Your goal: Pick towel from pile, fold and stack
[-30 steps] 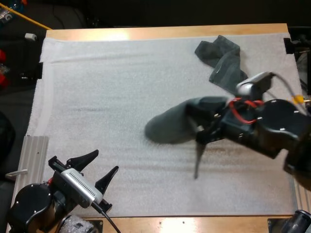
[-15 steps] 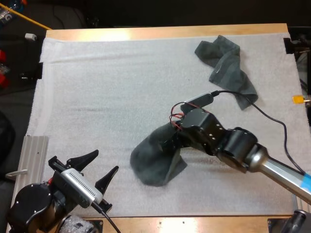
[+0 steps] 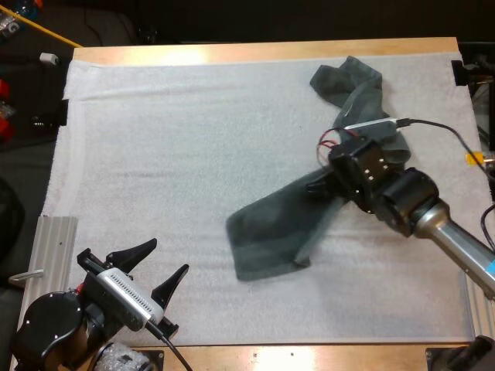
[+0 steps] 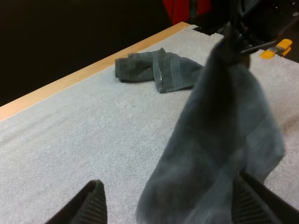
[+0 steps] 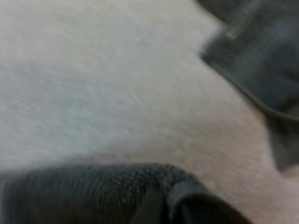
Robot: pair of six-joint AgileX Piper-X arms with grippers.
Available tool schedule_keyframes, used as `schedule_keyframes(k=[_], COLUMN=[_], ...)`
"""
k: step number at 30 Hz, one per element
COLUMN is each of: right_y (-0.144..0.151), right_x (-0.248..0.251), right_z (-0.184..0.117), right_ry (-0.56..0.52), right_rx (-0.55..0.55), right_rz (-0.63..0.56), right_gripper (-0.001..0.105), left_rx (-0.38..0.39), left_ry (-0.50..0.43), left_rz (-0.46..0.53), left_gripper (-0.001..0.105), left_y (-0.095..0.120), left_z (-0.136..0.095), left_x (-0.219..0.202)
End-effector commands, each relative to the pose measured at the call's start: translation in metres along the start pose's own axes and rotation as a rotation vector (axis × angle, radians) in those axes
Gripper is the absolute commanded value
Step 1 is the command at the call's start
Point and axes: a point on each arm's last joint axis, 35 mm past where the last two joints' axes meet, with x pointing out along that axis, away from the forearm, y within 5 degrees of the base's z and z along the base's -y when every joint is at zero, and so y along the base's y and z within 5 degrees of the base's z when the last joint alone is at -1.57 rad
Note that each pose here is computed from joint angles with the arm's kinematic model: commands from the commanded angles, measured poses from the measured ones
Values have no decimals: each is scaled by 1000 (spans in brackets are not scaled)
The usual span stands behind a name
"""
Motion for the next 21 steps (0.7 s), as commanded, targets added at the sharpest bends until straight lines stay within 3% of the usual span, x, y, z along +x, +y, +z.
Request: schedule_keyframes(k=[1, 3, 5, 8, 15, 21], right_y=[-5, -7, -9, -11, -17, -29], right_x=[-4, -3, -3, -4, -25, -67], right_z=[-3, -8, -14, -19, -30, -44], right_ry=[33, 80, 131, 181, 237, 215], right_rx=[-40, -80, -118, -135, -120, -43], right_rz=[7, 19, 20, -7, -2, 19], right_gripper=[7, 18, 41, 65, 69, 69], left_rx=[-8, -8, -8, -8, -8, -19], left_ry=[-11, -11, -11, -11, -11, -11], left_rz=[-11, -11, -11, -11, -11, -11], left_gripper=[55, 55, 55, 55, 55, 55], left_y=[-1, -1, -1, -1, -1, -1], left_z=[2, 2, 2, 2, 2, 2], left_x=[0, 0, 0, 0, 0, 0])
